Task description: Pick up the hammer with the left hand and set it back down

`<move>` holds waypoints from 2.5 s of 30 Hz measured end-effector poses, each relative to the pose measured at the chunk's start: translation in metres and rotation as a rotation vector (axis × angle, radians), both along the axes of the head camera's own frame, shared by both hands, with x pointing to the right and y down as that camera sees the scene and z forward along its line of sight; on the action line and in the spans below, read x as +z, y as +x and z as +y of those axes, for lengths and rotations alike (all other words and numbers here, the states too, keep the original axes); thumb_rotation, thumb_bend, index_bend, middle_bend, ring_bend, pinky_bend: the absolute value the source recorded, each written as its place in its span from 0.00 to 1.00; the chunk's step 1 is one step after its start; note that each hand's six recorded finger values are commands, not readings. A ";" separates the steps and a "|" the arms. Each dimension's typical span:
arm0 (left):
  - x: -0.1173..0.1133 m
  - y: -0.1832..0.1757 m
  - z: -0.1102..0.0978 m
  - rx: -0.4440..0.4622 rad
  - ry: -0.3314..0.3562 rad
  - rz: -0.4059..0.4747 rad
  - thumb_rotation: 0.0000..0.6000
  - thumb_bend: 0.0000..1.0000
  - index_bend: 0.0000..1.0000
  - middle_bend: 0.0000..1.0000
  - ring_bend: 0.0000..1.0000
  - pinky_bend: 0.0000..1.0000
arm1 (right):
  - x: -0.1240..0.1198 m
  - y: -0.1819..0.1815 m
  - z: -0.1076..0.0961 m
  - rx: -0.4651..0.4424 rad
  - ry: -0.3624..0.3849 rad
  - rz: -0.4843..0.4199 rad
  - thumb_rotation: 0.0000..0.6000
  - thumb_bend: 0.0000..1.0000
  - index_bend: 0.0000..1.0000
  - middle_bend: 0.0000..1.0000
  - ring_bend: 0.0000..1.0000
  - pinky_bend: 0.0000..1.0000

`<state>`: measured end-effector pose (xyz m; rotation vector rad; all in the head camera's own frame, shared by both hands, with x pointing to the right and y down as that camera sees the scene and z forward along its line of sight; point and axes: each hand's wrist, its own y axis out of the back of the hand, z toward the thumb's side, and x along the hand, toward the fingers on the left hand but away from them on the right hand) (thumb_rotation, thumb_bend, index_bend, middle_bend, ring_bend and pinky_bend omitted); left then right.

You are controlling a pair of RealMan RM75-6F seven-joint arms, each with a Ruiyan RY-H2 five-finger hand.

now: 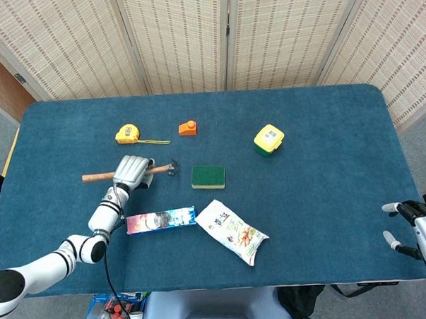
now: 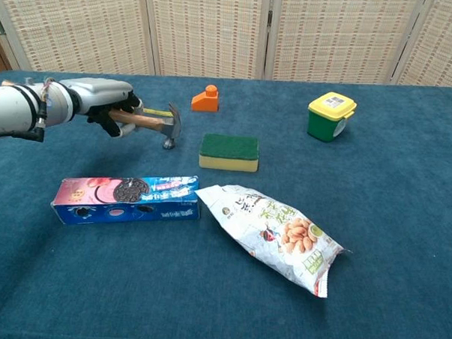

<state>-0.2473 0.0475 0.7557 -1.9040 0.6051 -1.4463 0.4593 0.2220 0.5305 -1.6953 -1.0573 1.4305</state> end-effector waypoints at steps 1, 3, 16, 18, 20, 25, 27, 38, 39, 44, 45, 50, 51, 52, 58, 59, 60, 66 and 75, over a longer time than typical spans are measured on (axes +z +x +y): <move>-0.002 0.001 0.000 -0.006 0.001 0.029 1.00 0.59 0.71 0.81 0.66 0.90 | 0.000 -0.001 0.000 -0.002 -0.001 0.000 1.00 0.26 0.35 0.42 0.27 0.28; -0.006 0.003 -0.001 -0.018 0.003 0.098 1.00 0.59 0.71 0.81 0.67 0.93 | 0.000 -0.001 0.000 -0.004 -0.001 -0.001 1.00 0.26 0.35 0.42 0.27 0.28; -0.040 0.036 0.004 0.035 -0.003 0.458 1.00 0.59 0.72 0.83 0.83 0.98 | 0.000 -0.007 0.000 -0.012 -0.004 0.002 1.00 0.26 0.35 0.42 0.27 0.28; -0.042 0.045 0.008 0.064 -0.010 0.472 1.00 0.59 0.72 0.83 0.85 0.98 | 0.000 -0.007 0.000 -0.011 -0.005 0.002 1.00 0.26 0.35 0.42 0.27 0.28; -0.041 0.052 0.010 0.078 -0.012 0.478 1.00 0.59 0.72 0.84 0.87 0.98 | 0.000 -0.007 0.000 -0.011 -0.005 0.003 1.00 0.26 0.35 0.42 0.27 0.28; -0.036 0.068 0.013 0.106 -0.005 0.451 1.00 0.59 0.72 0.84 0.89 0.98 | 0.000 -0.005 0.000 -0.009 -0.004 0.006 1.00 0.26 0.35 0.42 0.27 0.28; -0.031 0.073 0.012 0.113 -0.006 0.426 1.00 0.59 0.72 0.84 0.89 0.98 | 0.000 -0.004 0.001 -0.006 -0.005 0.007 1.00 0.26 0.35 0.42 0.27 0.28; -0.005 0.081 0.006 0.098 -0.083 0.295 1.00 0.59 0.72 0.84 0.90 0.98 | 0.001 0.001 0.002 0.008 -0.010 0.011 1.00 0.26 0.35 0.42 0.27 0.28; -0.004 0.081 0.005 0.096 -0.086 0.283 1.00 0.59 0.72 0.84 0.90 0.98 | 0.001 0.002 0.002 0.008 -0.010 0.011 1.00 0.26 0.35 0.42 0.27 0.28; 0.001 0.079 0.005 0.099 -0.097 0.240 1.00 0.59 0.72 0.84 0.90 0.98 | 0.002 0.001 0.001 0.007 -0.011 0.011 1.00 0.26 0.35 0.42 0.27 0.28; 0.002 0.078 0.005 0.099 -0.099 0.231 1.00 0.59 0.72 0.84 0.90 0.98 | 0.002 0.001 0.001 0.007 -0.011 0.011 1.00 0.26 0.35 0.42 0.27 0.28; 0.001 0.078 0.005 0.086 -0.108 0.230 1.00 0.59 0.72 0.84 0.90 0.98 | 0.001 0.001 0.001 0.008 -0.007 0.011 1.00 0.26 0.35 0.42 0.27 0.28; 0.000 0.077 0.004 0.080 -0.109 0.236 1.00 0.59 0.72 0.84 0.90 0.98 | 0.001 0.001 0.001 0.008 -0.006 0.011 1.00 0.26 0.35 0.42 0.27 0.28; -0.001 0.077 0.004 0.074 -0.110 0.241 1.00 0.59 0.72 0.84 0.89 0.98 | 0.001 0.001 0.001 0.007 -0.007 0.010 1.00 0.26 0.35 0.42 0.27 0.28; -0.008 0.071 -0.001 0.026 -0.125 0.273 1.00 0.59 0.72 0.84 0.89 0.98 | 0.002 0.000 0.002 0.007 -0.008 0.008 1.00 0.26 0.35 0.42 0.27 0.28; -0.007 0.070 -0.001 0.029 -0.126 0.267 1.00 0.59 0.72 0.84 0.89 0.98 | 0.002 0.001 0.002 0.007 -0.010 0.008 1.00 0.26 0.35 0.42 0.27 0.28; -0.006 0.070 0.000 0.035 -0.128 0.257 1.00 0.59 0.72 0.84 0.89 0.98 | 0.003 0.001 0.002 0.008 -0.010 0.008 1.00 0.26 0.35 0.42 0.27 0.28; 0.003 0.069 0.006 0.062 -0.141 0.204 1.00 0.59 0.72 0.84 0.89 0.98 | 0.001 0.001 0.003 0.012 -0.006 0.011 1.00 0.26 0.35 0.42 0.27 0.28; -0.013 0.065 -0.001 0.000 -0.139 0.281 1.00 0.59 0.72 0.84 0.89 0.98 | 0.000 0.000 0.003 0.009 -0.002 0.006 1.00 0.26 0.35 0.42 0.27 0.28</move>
